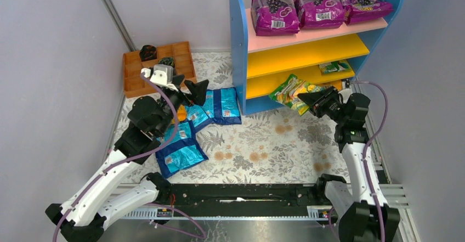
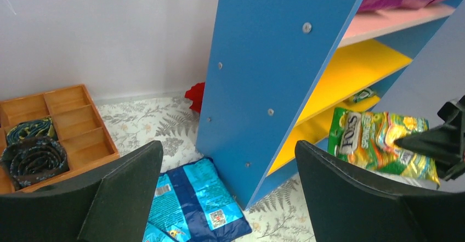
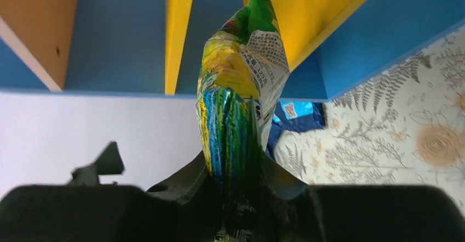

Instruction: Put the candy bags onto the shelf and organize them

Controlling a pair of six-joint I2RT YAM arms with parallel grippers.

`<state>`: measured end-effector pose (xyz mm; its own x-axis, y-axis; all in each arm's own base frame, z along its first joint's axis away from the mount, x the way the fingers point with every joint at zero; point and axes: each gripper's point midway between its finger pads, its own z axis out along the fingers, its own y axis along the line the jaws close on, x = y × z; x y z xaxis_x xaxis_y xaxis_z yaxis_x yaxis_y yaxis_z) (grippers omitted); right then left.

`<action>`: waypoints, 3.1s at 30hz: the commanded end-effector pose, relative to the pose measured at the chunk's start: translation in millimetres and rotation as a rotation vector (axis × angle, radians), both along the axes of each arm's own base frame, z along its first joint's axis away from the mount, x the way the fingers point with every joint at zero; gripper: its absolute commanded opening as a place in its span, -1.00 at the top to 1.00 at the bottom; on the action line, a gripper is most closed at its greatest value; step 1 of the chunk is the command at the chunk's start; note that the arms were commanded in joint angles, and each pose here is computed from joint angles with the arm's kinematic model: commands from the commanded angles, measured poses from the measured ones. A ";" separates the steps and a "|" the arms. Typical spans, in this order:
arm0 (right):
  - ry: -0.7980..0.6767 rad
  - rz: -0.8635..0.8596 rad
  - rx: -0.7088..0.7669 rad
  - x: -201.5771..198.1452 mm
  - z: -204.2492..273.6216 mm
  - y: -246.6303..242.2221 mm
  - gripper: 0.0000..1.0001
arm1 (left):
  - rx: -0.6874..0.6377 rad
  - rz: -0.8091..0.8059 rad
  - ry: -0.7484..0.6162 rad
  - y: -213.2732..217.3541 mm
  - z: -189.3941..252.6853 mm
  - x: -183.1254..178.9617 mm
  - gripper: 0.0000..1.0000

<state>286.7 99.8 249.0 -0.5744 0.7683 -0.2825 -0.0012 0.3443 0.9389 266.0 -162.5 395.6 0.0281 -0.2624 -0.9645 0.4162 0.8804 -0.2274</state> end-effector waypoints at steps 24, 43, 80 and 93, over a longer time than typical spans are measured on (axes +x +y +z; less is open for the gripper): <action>-0.142 -0.552 0.079 153.9 -12.8 -22.7 0.53 | -0.072 0.080 -0.066 30.6 13.3 3.9 -0.90; 0.012 -0.803 0.016 205.5 -63.6 -57.6 0.46 | -0.073 0.094 -0.072 34.3 14.1 4.2 -0.91; 0.063 0.018 -0.631 58.2 -83.7 35.8 -0.21 | -0.093 0.185 -0.055 50.5 7.2 7.6 -0.97; -0.016 0.173 -0.742 -21.1 -111.8 40.9 -0.64 | -0.028 0.261 0.100 41.8 -42.5 43.3 -0.97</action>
